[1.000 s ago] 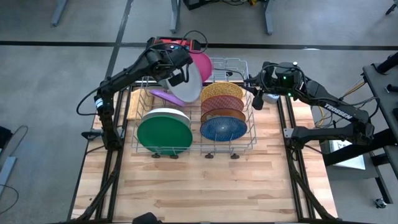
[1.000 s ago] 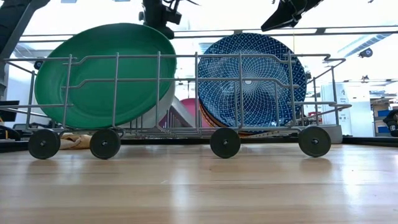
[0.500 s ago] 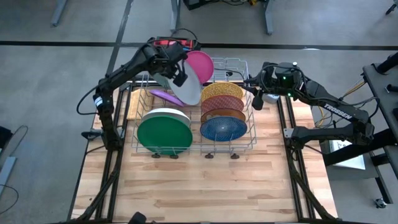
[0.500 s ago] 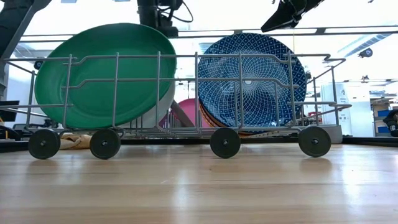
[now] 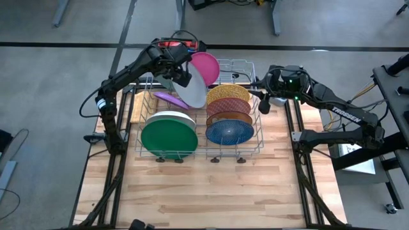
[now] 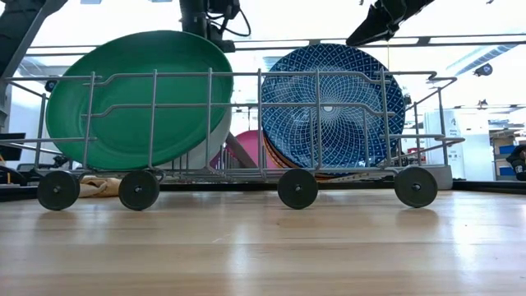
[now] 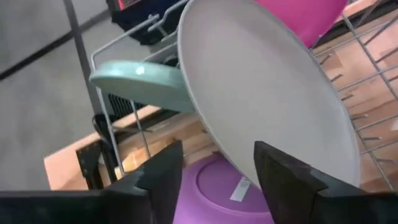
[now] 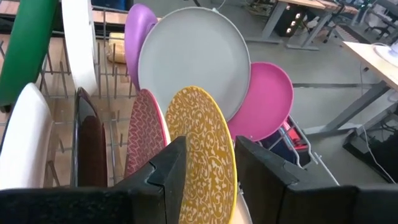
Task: Sort dishes
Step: Put the gray plate into the dishwasher rack
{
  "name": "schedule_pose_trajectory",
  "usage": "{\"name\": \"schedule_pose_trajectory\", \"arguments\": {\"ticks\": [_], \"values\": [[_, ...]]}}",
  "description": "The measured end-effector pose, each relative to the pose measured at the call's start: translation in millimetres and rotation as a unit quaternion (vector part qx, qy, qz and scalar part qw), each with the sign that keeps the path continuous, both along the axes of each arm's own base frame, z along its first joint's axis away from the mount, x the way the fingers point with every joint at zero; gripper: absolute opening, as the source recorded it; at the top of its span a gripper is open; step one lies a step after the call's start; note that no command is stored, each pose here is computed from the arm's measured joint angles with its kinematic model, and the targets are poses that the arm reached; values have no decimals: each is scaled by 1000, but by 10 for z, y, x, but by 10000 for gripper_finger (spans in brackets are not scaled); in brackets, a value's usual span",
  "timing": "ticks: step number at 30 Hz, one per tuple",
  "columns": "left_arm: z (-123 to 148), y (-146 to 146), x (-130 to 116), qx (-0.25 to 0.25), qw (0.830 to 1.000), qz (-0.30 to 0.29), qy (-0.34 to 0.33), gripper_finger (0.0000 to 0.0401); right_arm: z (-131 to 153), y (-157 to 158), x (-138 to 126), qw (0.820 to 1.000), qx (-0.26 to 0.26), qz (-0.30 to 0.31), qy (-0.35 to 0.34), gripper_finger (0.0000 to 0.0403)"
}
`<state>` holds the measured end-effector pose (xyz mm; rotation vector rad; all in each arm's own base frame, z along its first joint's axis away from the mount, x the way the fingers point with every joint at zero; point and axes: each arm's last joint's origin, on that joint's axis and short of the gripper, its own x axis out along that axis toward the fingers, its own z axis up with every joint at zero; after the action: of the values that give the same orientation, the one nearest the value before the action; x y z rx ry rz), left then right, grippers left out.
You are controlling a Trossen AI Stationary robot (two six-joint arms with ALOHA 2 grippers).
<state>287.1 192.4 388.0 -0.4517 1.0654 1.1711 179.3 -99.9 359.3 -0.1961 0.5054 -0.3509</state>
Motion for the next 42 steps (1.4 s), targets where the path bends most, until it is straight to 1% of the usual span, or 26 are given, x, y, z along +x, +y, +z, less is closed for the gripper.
{"name": "schedule_pose_trajectory", "arguments": {"ticks": [5, 12, 17, 21, 26, 33, 37, 42], "values": [[-5, 2, 1, 0, 999, 34, -21, 204, -14, -1, 1, 1000, -7, 4, 6, 123], [-1, 15, 6, 2, 995, 84, -56, 206, -14, -1, 1, 1000, -20, 11, 11, 113], [-7, 16, 6, 2, 992, 104, -66, 206, -15, -1, 1, 1000, -20, 11, 12, 116], [-91, 40, 12, -5, 991, 121, -61, 206, -23, 1, -3, 1000, -18, 12, 16, 125], [-252, 63, 41, -13, 991, 128, -47, 206, -42, 6, -11, 1000, -13, 12, 26, 133], [-443, 85, 94, -28, 990, 132, -49, 206, -76, 4, -8, 999, -12, 13, 30, 124], [-526, 96, 112, -30, 990, 132, -47, 196, -94, 3, -6, 999, -11, 14, 33, 118], [-573, 101, 119, -31, 990, 131, -44, 160, -102, 3, -4, 999, -13, 15, 33, 114]]}}
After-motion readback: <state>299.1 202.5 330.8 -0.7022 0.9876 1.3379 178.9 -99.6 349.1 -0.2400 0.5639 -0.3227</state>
